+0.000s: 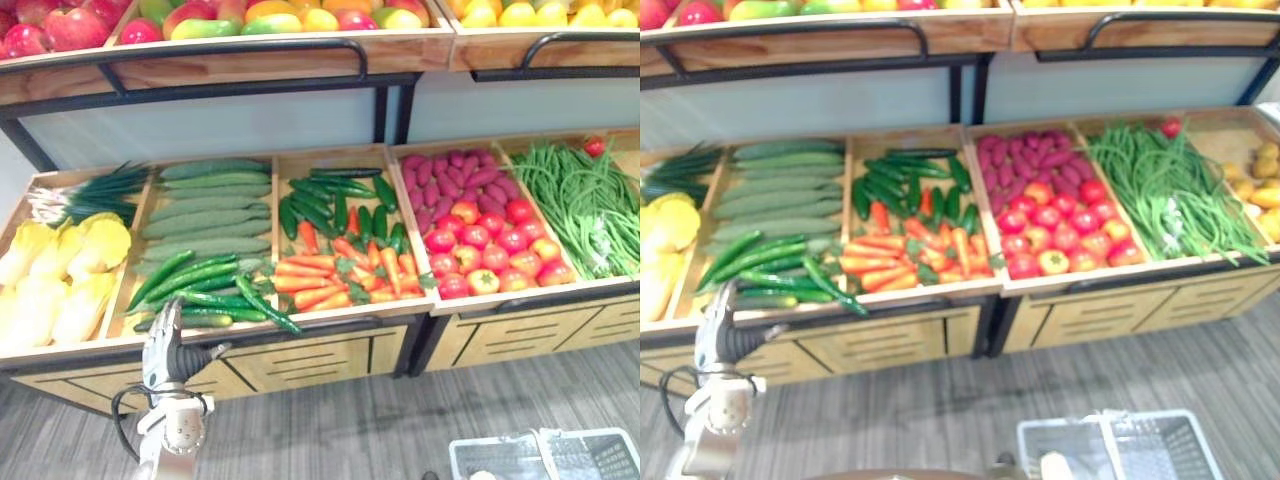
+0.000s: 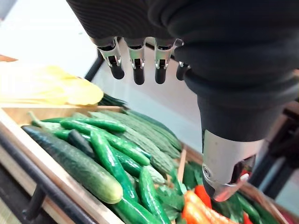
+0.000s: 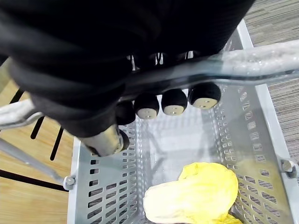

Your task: Pick vegetable in the basket

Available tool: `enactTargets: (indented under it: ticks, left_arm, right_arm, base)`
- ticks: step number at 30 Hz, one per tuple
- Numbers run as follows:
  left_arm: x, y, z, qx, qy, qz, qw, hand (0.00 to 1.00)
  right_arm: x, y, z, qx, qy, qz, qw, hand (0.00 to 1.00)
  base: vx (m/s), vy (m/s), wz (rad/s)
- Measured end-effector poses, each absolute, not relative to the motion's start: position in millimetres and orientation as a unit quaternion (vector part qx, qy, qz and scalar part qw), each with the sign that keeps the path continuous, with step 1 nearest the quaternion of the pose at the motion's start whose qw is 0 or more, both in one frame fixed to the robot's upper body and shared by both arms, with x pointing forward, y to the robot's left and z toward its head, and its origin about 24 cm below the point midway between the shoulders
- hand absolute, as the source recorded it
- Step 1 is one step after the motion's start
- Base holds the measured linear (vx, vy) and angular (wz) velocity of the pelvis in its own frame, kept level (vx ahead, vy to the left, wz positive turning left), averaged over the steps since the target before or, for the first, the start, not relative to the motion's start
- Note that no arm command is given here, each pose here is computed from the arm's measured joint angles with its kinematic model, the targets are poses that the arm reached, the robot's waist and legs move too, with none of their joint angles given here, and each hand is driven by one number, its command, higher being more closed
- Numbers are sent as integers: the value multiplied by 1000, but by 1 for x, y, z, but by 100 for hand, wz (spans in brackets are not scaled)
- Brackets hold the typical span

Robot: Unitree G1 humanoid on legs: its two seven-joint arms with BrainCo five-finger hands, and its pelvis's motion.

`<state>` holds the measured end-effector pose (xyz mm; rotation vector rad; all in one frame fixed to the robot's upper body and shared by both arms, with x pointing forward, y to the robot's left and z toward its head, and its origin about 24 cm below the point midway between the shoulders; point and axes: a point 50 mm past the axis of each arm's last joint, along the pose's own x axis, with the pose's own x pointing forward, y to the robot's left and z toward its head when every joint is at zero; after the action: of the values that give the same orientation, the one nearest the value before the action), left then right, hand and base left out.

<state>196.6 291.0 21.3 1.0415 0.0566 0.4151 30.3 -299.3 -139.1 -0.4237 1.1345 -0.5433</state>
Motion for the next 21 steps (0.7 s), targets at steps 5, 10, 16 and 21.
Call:
enactTargets:
  ticks: [5,10,16,21]
  left_arm:
    - [219,289,41,554,-13,147,819,0]
    - [248,292,68,591,-52,122,795,0]
    - [279,304,94,616,-62,139,773,0]
    - [299,310,114,632,-65,157,756,0]
  right_arm:
    - [41,-306,-133,-214,505,-243,800,100]
    - [66,-315,-121,-236,464,-240,819,100]
    - [101,-313,-110,-259,412,-222,845,100]
    - [119,-310,-104,-263,388,-217,856,100]
  base:
    - [6,-3,-2]
    - [12,-5,-16]
    - [-4,-13,-14]
    - [11,-17,-15]
